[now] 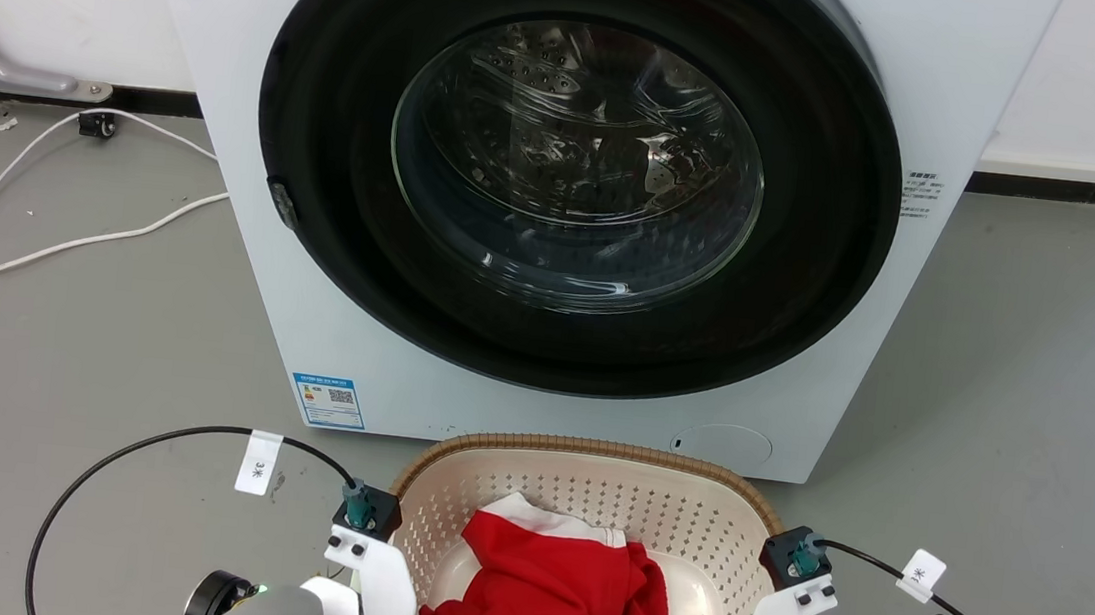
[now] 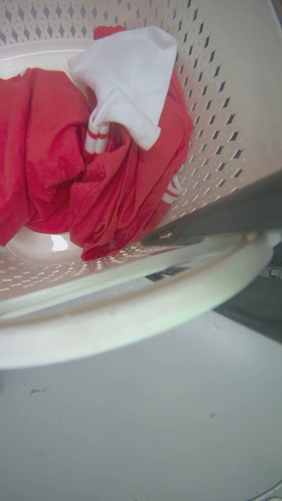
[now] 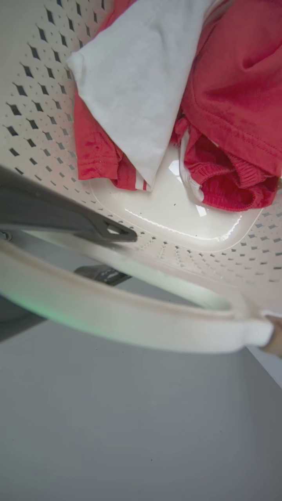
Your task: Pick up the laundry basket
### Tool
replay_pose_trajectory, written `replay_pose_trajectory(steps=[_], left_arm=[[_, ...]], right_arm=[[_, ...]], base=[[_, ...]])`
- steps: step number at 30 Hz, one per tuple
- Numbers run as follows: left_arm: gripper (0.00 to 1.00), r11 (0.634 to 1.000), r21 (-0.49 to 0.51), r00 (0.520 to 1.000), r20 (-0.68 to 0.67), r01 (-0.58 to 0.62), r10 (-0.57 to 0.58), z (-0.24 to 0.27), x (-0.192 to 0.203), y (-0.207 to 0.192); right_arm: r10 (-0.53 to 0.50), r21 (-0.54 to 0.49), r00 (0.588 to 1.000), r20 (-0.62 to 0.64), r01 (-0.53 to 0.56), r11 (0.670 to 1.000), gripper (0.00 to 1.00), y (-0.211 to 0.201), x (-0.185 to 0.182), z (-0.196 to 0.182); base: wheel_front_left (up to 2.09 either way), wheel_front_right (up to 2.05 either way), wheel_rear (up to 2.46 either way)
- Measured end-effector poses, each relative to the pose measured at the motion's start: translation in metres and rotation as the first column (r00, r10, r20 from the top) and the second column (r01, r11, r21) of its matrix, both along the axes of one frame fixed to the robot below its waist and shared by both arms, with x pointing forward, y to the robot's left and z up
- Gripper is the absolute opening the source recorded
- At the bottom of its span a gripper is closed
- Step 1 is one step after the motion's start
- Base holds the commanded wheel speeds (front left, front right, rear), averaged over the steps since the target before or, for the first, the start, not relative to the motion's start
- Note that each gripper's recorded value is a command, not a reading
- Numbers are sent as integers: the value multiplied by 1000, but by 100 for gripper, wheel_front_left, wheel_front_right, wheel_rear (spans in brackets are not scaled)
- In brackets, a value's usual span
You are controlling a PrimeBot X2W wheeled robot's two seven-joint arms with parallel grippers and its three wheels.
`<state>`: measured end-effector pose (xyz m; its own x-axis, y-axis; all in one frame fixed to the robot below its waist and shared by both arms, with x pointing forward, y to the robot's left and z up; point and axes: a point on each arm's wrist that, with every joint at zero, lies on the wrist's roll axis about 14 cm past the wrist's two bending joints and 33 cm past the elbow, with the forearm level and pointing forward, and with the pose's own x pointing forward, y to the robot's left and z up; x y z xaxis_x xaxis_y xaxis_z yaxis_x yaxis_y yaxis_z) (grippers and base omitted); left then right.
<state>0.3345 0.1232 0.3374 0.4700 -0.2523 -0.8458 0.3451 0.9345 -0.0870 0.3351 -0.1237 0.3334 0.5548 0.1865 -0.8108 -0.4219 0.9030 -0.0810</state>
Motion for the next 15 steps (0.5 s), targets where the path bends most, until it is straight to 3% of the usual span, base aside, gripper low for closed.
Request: replay_pose_trajectory(steps=[15], left_arm=[[0,1000,-2,1000,-10,3,-3,-1,-1,0]], right_arm=[[1,0,1000,-4,-1,1000,0,0,-1,-1]], base=[[0,0,0]])
